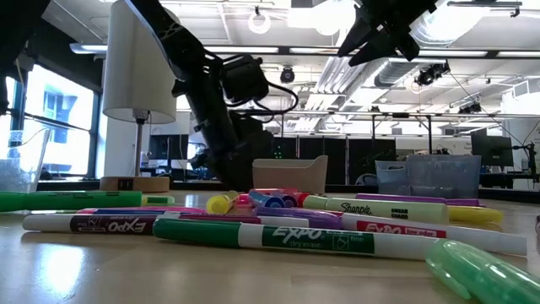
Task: Pick & Place Markers
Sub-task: Put the orange marker pen into the transparent bin
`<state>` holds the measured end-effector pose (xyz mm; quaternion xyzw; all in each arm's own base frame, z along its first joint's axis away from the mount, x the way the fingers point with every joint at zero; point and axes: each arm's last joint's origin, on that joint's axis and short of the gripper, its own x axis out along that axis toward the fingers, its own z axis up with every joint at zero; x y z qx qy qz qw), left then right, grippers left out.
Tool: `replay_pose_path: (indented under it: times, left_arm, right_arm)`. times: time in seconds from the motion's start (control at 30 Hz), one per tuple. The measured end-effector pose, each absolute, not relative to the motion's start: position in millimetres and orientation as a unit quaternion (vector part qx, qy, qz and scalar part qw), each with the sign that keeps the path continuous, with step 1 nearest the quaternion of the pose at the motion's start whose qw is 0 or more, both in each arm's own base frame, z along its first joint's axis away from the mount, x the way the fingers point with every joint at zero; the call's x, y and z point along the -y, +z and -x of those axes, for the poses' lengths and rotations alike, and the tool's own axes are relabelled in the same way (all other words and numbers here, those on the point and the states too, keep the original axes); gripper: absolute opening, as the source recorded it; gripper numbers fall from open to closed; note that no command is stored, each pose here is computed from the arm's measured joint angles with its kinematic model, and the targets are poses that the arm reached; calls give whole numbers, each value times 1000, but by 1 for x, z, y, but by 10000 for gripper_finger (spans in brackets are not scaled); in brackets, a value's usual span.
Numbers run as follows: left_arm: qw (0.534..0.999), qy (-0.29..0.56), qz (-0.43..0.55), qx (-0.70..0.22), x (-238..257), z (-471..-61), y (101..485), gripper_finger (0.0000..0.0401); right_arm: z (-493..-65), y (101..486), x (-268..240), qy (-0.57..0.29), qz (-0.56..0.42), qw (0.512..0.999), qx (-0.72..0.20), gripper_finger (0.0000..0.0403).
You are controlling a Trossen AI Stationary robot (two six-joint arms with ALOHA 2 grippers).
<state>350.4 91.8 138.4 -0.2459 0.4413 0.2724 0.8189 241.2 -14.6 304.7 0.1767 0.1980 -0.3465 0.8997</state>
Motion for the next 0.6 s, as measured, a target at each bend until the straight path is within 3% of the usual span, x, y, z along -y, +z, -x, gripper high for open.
replay_pose_path:
  times: [0.17, 0.37, 0.6]
  left_arm:
    - [812, 272, 248, -454, -91, -349, 137, 101]
    - [792, 269, 247, -489, -89, -343, 133, 21]
    - [762, 244, 264, -538, -85, -333, 130, 21]
  right_arm:
    - [-241, 305, 15, -346, -177, 900, -198, 165]
    - [-241, 305, 15, -344, -176, 901, -199, 165]
    - [-242, 304, 14, -332, -179, 903, -204, 165]
